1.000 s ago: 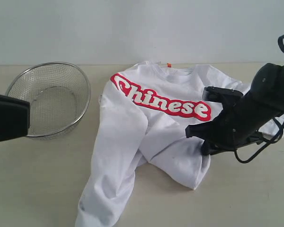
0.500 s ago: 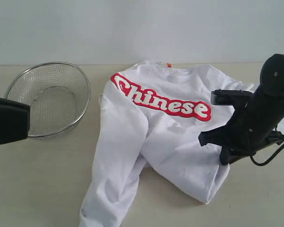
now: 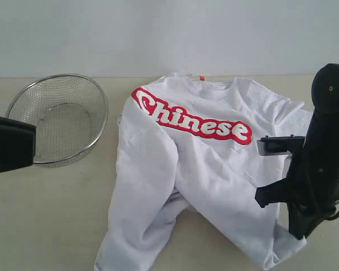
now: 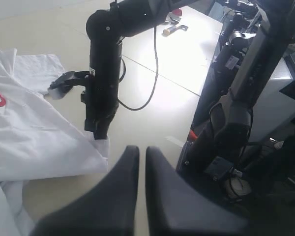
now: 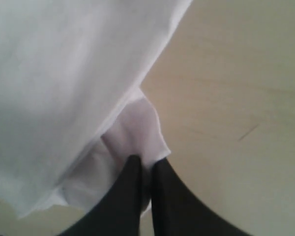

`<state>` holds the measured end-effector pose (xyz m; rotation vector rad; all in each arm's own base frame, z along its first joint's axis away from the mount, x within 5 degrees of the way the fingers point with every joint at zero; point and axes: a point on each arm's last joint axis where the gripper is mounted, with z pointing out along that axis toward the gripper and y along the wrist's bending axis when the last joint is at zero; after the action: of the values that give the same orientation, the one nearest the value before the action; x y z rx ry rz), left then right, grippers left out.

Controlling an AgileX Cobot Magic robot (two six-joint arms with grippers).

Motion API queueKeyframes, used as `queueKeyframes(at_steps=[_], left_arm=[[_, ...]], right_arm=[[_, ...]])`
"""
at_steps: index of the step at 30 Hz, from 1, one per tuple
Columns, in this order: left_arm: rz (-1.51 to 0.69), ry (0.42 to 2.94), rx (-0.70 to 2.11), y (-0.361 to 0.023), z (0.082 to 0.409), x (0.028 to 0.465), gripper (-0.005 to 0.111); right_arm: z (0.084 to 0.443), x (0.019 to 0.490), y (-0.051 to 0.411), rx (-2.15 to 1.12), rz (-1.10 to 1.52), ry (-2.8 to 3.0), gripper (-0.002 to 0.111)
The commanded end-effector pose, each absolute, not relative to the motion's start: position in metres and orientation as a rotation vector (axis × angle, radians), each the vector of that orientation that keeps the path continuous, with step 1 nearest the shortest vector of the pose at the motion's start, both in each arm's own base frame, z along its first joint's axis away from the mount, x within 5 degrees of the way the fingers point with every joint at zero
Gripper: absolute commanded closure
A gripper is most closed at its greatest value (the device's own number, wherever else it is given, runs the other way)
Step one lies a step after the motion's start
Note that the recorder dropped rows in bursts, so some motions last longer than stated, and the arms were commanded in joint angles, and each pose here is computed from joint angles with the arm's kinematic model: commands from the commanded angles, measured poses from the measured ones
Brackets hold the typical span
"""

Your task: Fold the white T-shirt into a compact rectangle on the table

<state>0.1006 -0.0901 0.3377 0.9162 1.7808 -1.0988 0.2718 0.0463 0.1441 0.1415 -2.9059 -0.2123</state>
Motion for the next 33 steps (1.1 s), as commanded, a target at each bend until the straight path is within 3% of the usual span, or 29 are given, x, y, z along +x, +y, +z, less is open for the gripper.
queueKeyframes(at_steps=[1, 17, 24, 33], left_arm=[[-1.114, 1.785, 0.921, -0.091, 0.337, 0.100, 0.102], [-1.114, 1.785, 0.921, -0.091, 0.337, 0.100, 0.102], [-1.097, 1.798, 0.935, -0.090, 0.335, 0.100, 0.102], [-1.089, 1.804, 0.941, -0.090, 0.334, 0.100, 0.102]], right_arm=[[0.149, 0.262, 0.043, 0.210, -0.210, -2.815, 0.108], [0.169, 0.255, 0.066, 0.343, -0.625, -2.749, 0.108], [0.179, 0.250, 0.062, 0.349, -0.572, -2.788, 0.108], [0.159, 0.225, 0.052, 0.352, -0.444, -2.692, 0.108]])
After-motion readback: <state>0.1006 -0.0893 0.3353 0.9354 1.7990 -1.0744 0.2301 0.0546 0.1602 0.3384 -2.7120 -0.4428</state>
